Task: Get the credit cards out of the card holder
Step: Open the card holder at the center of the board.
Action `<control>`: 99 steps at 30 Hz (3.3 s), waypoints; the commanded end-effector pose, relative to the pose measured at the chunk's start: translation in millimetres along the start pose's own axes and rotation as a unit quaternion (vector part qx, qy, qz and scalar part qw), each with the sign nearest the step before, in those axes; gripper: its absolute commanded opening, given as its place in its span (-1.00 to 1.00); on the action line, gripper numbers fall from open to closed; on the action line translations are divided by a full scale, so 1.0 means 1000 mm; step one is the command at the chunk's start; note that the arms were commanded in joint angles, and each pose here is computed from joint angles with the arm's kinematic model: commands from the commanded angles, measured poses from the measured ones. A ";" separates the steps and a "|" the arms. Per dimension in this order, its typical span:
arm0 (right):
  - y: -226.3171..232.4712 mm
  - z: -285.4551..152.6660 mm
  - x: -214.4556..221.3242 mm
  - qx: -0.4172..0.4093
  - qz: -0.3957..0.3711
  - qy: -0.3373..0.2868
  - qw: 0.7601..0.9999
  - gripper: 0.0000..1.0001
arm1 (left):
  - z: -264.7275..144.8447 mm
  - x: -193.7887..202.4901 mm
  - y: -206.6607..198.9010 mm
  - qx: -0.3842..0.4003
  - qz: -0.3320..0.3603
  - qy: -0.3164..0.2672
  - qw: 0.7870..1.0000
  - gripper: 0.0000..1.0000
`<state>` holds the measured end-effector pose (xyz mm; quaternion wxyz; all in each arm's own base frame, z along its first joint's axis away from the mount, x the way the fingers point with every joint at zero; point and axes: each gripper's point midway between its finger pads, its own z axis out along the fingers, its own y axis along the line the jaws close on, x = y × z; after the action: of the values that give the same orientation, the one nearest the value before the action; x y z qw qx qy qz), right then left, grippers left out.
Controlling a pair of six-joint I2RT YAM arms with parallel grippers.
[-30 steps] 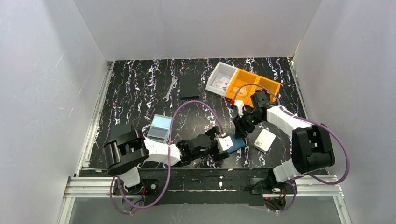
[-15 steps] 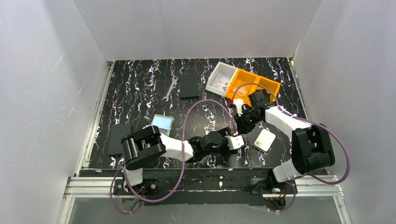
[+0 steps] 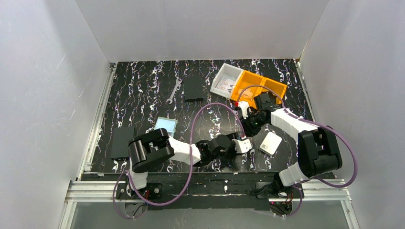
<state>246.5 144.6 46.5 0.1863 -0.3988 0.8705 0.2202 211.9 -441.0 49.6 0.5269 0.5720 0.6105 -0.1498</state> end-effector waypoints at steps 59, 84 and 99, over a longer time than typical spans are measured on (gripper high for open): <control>0.016 -0.004 -0.010 -0.023 -0.041 -0.020 0.999 -0.57 | -0.046 0.046 0.091 -0.156 -0.411 0.051 0.897 -1.00; 0.067 0.060 -0.038 -0.234 0.101 -0.017 0.967 0.49 | -0.067 0.044 0.078 -0.147 -0.644 -0.001 0.751 -1.00; 0.037 0.080 -0.024 -0.152 0.136 0.011 0.979 -0.38 | -0.079 0.026 0.085 -0.126 -0.589 -0.025 0.798 -0.58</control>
<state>238.3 240.1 27.6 0.0834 -0.3025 0.8450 0.4331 251.9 -343.0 60.9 0.3723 -0.0285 0.8541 -0.3621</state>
